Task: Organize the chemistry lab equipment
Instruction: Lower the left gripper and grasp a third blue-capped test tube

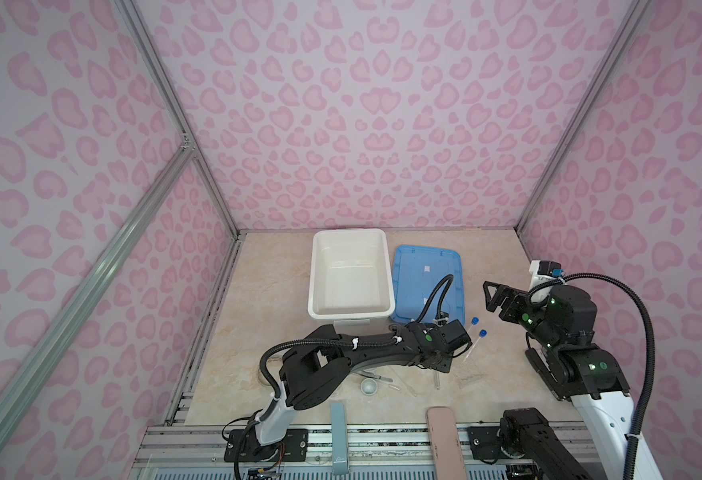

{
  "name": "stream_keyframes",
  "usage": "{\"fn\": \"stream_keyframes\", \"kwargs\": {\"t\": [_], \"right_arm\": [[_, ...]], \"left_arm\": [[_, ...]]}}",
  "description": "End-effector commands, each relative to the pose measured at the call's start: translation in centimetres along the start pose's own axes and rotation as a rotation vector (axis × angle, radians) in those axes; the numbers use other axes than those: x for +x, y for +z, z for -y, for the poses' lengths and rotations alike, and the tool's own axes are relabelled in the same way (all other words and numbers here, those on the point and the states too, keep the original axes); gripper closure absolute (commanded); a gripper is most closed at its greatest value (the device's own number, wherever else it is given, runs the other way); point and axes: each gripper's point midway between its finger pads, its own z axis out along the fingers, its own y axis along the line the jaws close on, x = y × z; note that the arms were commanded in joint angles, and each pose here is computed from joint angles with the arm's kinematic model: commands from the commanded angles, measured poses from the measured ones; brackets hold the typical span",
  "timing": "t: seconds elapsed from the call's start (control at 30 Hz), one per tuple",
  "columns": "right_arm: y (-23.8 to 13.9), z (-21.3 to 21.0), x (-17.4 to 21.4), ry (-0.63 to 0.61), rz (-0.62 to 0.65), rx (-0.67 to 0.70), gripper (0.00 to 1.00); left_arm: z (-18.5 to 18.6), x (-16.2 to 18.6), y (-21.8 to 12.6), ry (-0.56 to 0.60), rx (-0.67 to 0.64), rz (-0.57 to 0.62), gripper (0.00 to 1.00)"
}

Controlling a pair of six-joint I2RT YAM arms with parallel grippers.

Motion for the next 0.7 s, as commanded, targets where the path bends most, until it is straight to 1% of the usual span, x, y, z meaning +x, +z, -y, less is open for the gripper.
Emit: {"fn": "stream_keyframes", "kwargs": {"t": [0.0,0.07,0.13,0.2,0.23,0.37,0.4,0.5,0.67], "right_arm": [[-0.5,-0.1,-0.5,-0.031,0.021,0.002,0.04],[-0.5,-0.1,-0.6,-0.028,0.019,0.002,0.04],[-0.4,-0.1,-0.7,-0.026,0.017,0.003,0.04],[-0.5,-0.1,-0.6,-0.029,0.015,0.006,0.04],[-0.5,0.0,-0.5,-0.027,0.014,0.009,0.04],[-0.5,0.3,-0.3,-0.027,0.016,0.018,0.04],[-0.5,0.3,-0.2,-0.028,0.015,0.018,0.04],[-0.4,0.3,-0.1,-0.025,0.010,0.014,0.04],[-0.2,0.2,0.4,-0.030,-0.010,0.006,0.04]], "left_arm": [[-0.8,0.7,0.7,0.019,-0.048,-0.044,0.55],[-0.7,1.0,1.2,0.031,-0.056,-0.067,0.55],[-0.7,1.2,1.8,0.050,-0.076,-0.086,0.61],[-1.3,1.2,2.0,0.058,-0.115,-0.089,0.63],[-1.7,1.5,2.1,0.054,-0.129,-0.095,0.67],[-2.7,1.8,2.2,0.042,-0.155,-0.092,0.68],[-2.9,1.8,2.1,0.037,-0.155,-0.089,0.71],[-3.0,1.9,1.7,0.037,-0.157,-0.085,0.72],[-3.1,3.0,1.2,0.036,-0.142,-0.126,0.72]]}}
